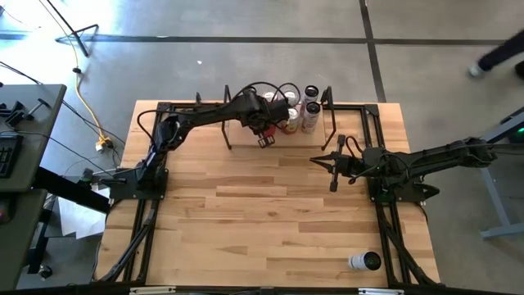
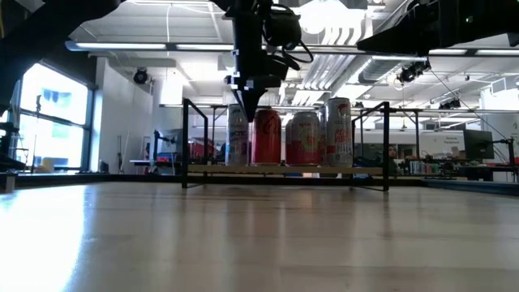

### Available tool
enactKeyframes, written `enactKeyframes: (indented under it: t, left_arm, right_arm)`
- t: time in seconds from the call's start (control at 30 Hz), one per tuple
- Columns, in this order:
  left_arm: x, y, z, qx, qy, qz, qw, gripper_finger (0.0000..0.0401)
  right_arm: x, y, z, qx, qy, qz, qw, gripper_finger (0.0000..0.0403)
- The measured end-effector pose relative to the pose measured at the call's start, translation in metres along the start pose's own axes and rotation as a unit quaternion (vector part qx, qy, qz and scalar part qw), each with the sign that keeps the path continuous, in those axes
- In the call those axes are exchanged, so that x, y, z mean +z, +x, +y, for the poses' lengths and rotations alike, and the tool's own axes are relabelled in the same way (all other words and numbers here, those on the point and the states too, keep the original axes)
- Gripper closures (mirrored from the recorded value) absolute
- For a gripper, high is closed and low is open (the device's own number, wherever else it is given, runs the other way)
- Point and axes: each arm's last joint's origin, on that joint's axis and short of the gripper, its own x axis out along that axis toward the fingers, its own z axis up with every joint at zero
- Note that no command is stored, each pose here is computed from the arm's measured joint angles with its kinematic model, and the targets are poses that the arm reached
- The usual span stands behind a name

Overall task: Place canned beverage on shelf
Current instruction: Put the red and black soda can on the shelf aligned with the other red soda can

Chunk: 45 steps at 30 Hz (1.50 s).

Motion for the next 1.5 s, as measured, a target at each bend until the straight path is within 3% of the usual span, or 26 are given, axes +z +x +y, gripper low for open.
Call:
enactKeyframes:
  t: [0.4, 1.5]
  left_arm:
    - [0.0, -0.021, -0.022, -0.044, 0.01, -0.043, 0.998, 0.0401]
    - [0.016, -0.004, 0.007, -0.03, -0.037, -0.081, 0.996, 0.0401]
  right_arm:
    - [0.0, 0.0, 0.0, 0.0, 0.0, 0.001, 1.0, 0.0403]
    - [0.0, 0.0, 0.0, 0.0, 0.0, 0.0, 1.0, 0.0403]
